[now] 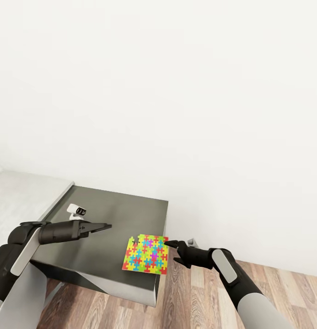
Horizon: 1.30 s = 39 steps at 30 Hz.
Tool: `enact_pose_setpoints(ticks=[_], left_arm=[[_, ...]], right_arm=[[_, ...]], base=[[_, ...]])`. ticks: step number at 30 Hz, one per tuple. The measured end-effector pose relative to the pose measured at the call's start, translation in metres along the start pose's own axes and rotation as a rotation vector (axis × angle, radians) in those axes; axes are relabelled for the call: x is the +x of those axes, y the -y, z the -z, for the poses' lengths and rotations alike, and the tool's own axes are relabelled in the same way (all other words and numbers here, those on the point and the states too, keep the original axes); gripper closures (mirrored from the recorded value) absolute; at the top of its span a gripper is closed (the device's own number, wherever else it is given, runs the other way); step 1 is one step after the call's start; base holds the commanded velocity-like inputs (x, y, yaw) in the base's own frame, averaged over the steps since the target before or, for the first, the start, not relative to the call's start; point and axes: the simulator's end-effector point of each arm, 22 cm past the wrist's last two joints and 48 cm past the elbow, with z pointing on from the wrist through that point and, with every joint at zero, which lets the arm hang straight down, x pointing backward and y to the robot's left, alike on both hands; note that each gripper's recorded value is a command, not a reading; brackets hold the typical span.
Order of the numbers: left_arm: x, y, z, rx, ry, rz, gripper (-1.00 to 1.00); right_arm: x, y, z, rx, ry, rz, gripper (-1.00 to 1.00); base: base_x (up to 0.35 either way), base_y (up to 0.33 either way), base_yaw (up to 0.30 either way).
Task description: Put all the toys in the child's room - the three board games (two on the bed and one on the table), the two jigsaw puzzles on the table, and the tennis ball on the table - inside the toy box on the table in the child's room.
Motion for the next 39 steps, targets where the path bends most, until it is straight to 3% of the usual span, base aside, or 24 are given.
enact_pose_setpoints(ticks=[36,37,39], left_arm=[[0.001,0.001,-0.004,0.009,0.0,0.001,-1.0],[0.0009,0.0012,-0.0042,0.009,0.0,0.001,-1.0],[0.0009,0.0012,-0.0043,0.01,0.0,0.001,-1.0]], right_arm=[[0.0001,0.0,-0.0001,0.001,0.0,0.001,-1.0],[-0.0001,-0.0001,0.0,0.001,0.0,0.001,1.0],[0.0002,0.0,-0.0002,0.001,-0.001,0.001,1.0]], base=[[0.0,0.038,0.0],[0.0,0.006,0.0],[0.0,0.003,0.0]])
